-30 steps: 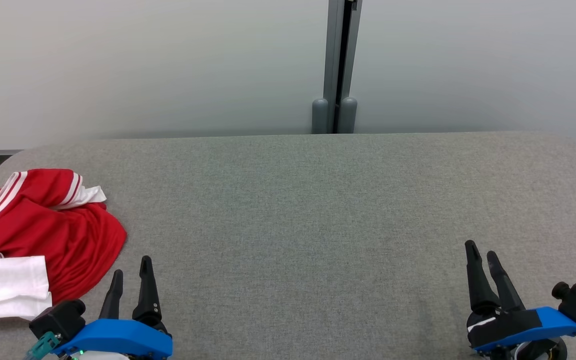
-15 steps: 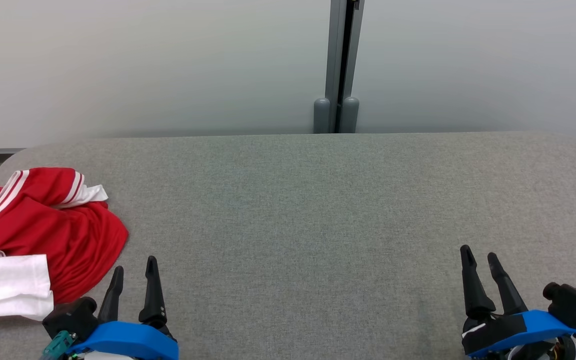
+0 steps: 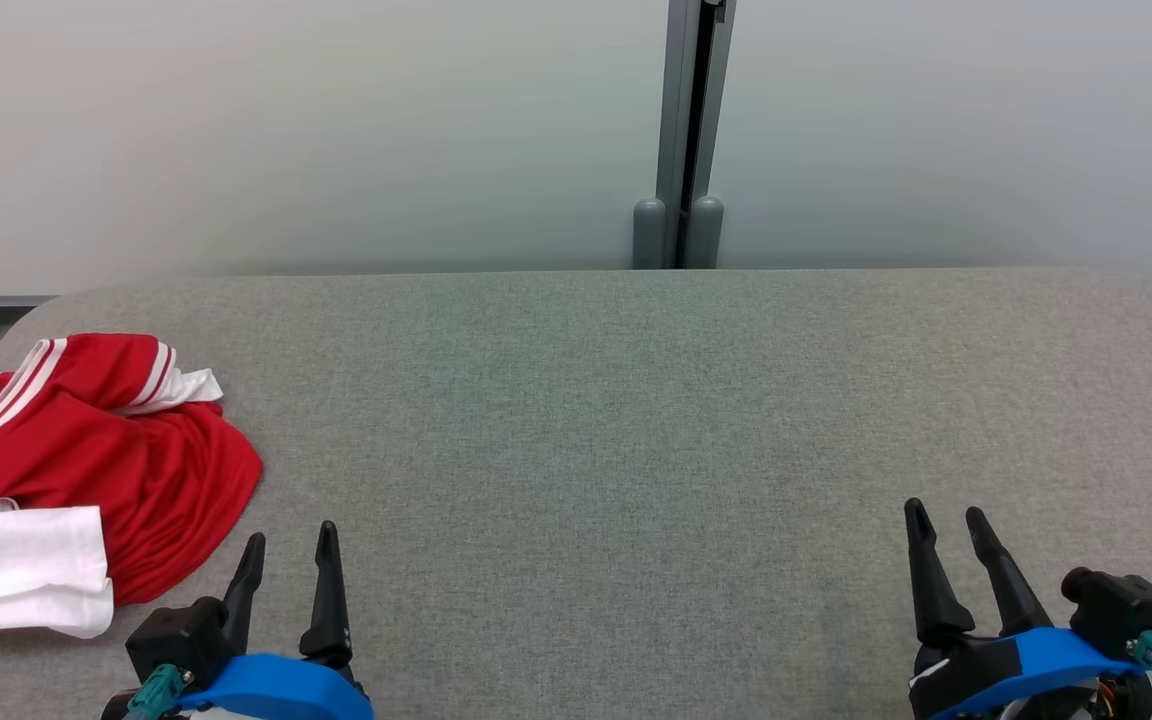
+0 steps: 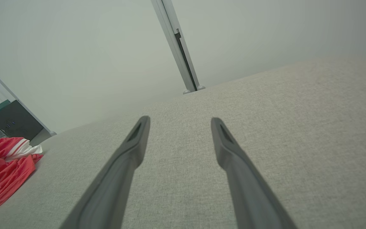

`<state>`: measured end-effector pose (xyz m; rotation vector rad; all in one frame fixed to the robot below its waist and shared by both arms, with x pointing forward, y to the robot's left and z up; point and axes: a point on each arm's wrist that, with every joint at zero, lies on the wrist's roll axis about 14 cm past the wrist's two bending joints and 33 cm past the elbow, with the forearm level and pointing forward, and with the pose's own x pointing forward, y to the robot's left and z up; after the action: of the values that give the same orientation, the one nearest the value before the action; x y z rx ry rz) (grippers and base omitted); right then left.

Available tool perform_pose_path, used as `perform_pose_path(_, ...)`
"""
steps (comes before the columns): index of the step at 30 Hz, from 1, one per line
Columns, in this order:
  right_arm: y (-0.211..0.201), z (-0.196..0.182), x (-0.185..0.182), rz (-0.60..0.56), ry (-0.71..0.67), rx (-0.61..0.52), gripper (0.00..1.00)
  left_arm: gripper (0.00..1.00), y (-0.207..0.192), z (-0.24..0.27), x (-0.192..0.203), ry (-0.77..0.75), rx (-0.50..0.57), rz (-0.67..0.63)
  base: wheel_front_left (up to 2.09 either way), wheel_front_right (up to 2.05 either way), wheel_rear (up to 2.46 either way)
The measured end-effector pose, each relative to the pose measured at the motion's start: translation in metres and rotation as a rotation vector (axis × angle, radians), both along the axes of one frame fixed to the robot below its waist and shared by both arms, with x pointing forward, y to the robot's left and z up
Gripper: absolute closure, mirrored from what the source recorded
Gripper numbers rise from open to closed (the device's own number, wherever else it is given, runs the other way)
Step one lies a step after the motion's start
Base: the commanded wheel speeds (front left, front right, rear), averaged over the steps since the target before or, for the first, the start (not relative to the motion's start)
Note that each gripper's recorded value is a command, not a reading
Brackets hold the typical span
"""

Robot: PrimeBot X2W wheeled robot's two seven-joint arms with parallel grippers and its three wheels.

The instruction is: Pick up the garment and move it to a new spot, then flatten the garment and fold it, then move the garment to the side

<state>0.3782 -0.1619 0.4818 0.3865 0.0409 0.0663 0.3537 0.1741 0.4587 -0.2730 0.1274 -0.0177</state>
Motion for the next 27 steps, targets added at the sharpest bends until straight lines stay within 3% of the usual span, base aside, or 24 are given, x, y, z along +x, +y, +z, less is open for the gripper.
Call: perform_pose_path(27,0.0103,-0.0033,-0.0001,0.055,-0.018,-0.175,0.0,0.0,-0.0001,-0.0015,-0.0052,-0.009,0.126,-0.012,0.0,0.0,0.0)
